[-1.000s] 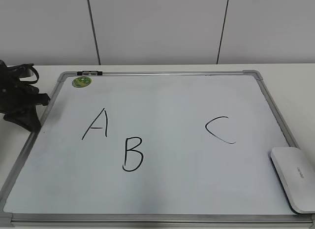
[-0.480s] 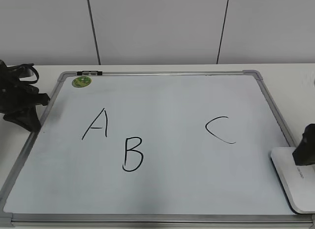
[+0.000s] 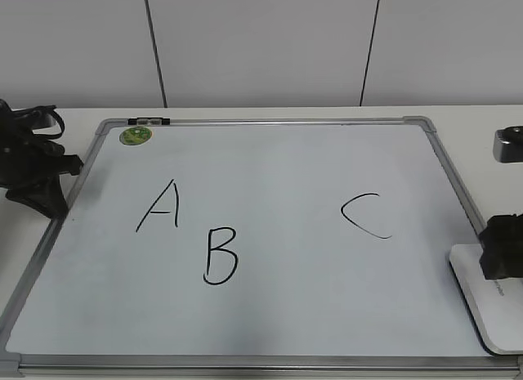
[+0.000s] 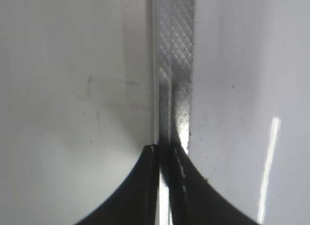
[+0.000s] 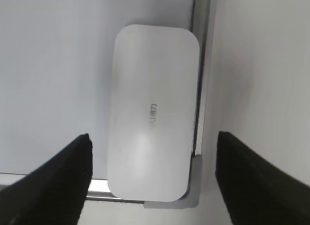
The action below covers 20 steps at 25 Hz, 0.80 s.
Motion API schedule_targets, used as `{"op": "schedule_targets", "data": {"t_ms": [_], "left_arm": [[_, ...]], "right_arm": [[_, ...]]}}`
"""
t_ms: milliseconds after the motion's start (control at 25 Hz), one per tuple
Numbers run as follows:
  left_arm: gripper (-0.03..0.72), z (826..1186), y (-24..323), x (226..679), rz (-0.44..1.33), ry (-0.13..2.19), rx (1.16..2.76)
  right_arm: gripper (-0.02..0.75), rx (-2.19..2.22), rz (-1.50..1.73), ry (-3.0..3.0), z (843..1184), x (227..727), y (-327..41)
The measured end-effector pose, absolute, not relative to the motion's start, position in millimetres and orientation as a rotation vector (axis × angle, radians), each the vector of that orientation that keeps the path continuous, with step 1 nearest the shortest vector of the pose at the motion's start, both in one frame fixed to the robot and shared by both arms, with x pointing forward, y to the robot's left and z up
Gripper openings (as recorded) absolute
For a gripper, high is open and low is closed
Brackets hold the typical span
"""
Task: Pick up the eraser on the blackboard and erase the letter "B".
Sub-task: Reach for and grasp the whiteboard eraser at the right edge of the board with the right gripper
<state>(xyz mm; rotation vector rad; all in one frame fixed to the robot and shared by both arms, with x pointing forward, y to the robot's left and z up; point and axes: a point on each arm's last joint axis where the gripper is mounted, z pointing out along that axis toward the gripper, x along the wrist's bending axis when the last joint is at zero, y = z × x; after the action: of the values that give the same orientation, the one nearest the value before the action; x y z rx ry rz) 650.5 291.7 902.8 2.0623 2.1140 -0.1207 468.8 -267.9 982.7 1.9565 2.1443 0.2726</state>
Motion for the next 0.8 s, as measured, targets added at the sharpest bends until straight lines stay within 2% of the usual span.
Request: {"op": "schedule_targets", "data": {"t_ms": [160, 400, 800], "left_arm": [[0.011, 903, 292, 651, -0.121, 2.114, 2.062], [0.011, 903, 292, 651, -0.121, 2.114, 2.062], [0.011, 903, 292, 651, -0.121, 2.114, 2.062]], "right_arm": [[0.608, 1.986, 0.270, 2.129, 978, 472, -267], [0.666, 2.026, 0.184, 2.173, 959, 477, -266], [0.669, 2.063, 0.087, 2.225, 926, 489, -264]]}}
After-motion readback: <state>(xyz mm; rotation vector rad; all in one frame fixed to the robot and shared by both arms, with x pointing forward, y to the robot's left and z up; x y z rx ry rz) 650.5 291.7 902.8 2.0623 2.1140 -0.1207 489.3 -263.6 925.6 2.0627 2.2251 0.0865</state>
